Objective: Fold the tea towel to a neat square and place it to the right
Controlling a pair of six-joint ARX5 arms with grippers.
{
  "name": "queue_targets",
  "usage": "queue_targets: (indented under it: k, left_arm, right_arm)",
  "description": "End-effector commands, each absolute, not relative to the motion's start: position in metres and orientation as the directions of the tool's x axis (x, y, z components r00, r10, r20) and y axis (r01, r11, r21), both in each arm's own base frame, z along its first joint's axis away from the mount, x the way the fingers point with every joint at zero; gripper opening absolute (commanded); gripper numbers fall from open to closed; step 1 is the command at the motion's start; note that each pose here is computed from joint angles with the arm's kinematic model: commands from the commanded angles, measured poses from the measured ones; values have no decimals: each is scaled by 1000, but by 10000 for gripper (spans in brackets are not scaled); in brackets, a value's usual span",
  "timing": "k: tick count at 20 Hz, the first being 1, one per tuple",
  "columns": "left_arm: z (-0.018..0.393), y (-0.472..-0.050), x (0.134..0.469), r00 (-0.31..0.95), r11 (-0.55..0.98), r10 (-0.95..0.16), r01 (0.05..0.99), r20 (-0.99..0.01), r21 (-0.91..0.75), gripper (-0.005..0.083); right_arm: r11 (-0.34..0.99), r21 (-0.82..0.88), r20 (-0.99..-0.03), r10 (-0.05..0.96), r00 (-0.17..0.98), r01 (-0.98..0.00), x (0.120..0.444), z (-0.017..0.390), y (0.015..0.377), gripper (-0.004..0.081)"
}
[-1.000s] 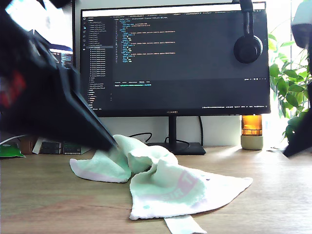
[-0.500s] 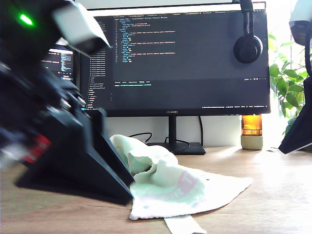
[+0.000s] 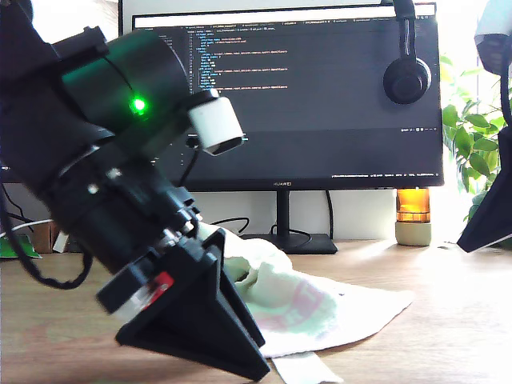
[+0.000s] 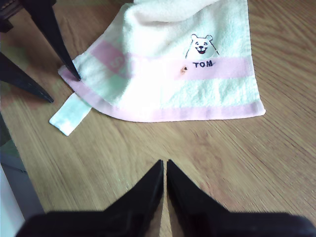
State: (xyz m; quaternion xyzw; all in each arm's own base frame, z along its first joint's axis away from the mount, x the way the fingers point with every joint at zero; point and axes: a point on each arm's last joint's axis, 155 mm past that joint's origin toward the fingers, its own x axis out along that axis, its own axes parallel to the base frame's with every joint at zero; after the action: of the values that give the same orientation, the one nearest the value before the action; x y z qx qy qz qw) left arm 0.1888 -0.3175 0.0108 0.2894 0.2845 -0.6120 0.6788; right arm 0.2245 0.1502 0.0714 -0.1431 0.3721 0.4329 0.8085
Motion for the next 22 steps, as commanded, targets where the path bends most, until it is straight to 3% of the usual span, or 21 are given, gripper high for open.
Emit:
queue_targets:
  k: [1,9,14,15,19,22]
  left_arm:
    - [-3,-310,191,93,98,-628,994,-773,40,322]
    - [3,-301,218,158,164,-616,984,-772,70,322]
    - [-9,-289,199,68,134,-580,991,-811,-13,319]
    - [-9,-290,196,56,124,-583,992,-810,-21,286]
    - [-8,-291,196,53,107,-583,994,-811,-12,-30]
    - [-9,-289,195,45,106,-570,994,-821,-19,-21]
  right_arm:
    - [574,80,-717,601,353,-815,227,75,153,-11]
    - [572,83,-716,604,351,-816,226,76,153,-11]
    - [572,76,-711,605,358,-816,228,77,154,-11]
    - [572,73,-708,607,361,-817,229,78,154,-11]
    - [564,55,-692,617,376,-824,233,82,157,-10]
    - [425,-101,-664,644,379,-900,234,89,173,39]
